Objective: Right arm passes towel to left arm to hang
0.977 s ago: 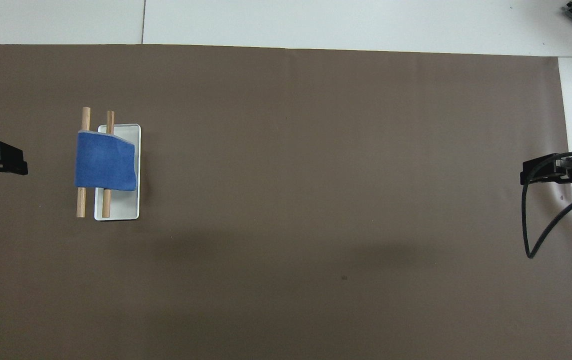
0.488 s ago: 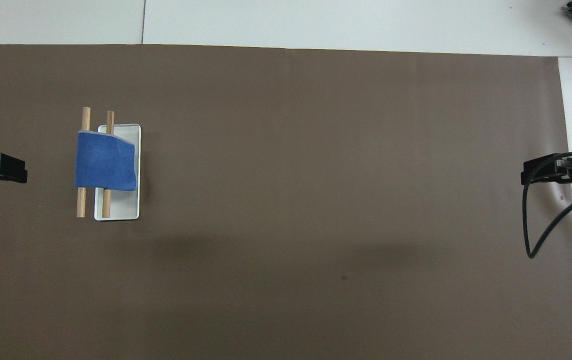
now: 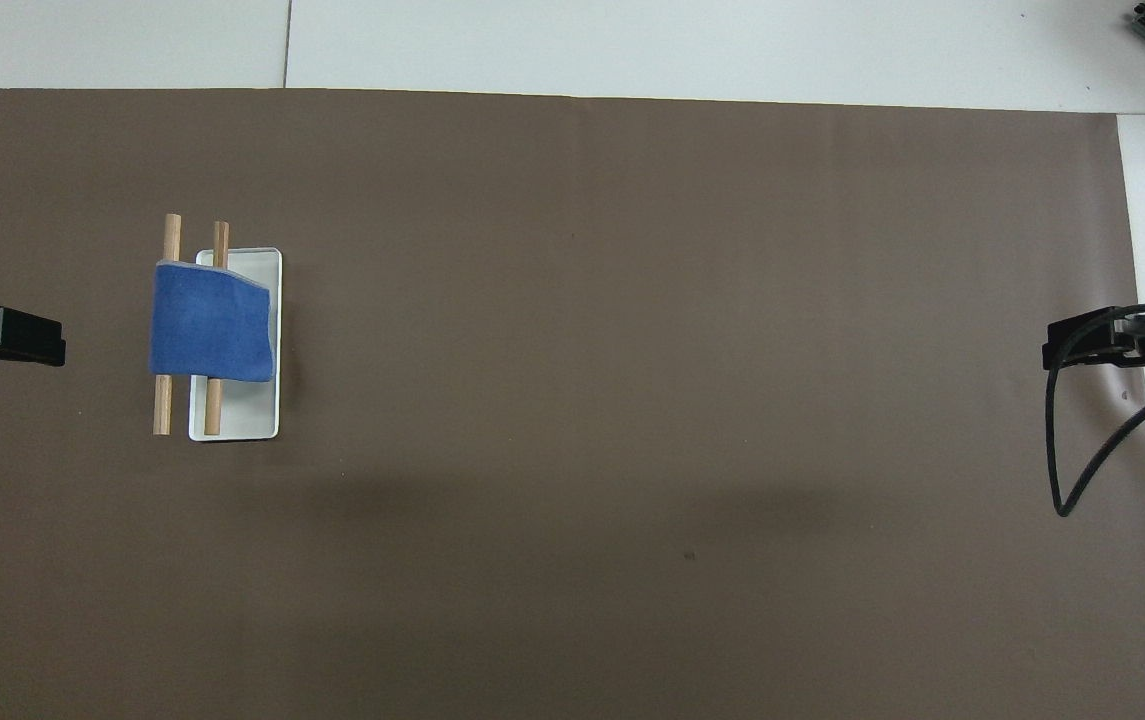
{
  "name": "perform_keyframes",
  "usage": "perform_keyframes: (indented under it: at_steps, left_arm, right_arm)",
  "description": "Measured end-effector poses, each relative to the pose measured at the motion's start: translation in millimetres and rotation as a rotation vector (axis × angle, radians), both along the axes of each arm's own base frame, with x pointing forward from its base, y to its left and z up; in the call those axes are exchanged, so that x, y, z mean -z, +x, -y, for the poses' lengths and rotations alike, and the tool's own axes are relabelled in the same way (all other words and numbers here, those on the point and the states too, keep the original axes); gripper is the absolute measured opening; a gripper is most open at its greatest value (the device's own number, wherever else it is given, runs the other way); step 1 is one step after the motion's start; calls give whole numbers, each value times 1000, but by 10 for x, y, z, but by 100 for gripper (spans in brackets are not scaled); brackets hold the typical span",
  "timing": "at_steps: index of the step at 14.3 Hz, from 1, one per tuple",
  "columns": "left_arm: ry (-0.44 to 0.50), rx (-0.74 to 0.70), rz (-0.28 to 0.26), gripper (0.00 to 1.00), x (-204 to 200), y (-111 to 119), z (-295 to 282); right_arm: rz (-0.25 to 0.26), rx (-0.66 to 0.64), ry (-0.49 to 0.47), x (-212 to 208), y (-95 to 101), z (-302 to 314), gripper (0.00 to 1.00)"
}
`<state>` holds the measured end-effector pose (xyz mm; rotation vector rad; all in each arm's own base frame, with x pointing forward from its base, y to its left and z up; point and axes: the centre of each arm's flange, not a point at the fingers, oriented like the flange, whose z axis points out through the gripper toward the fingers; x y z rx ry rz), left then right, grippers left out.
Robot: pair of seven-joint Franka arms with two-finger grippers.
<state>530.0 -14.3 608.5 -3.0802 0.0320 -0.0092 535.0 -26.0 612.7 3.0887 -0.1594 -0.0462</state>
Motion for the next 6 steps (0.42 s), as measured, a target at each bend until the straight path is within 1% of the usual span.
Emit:
perform_keyframes:
  at_steps: [6]
  left_arm:
    - [-7,2,5,100,-12,-1,22]
  right_arm:
    - [0,0,0,0,0,0,100]
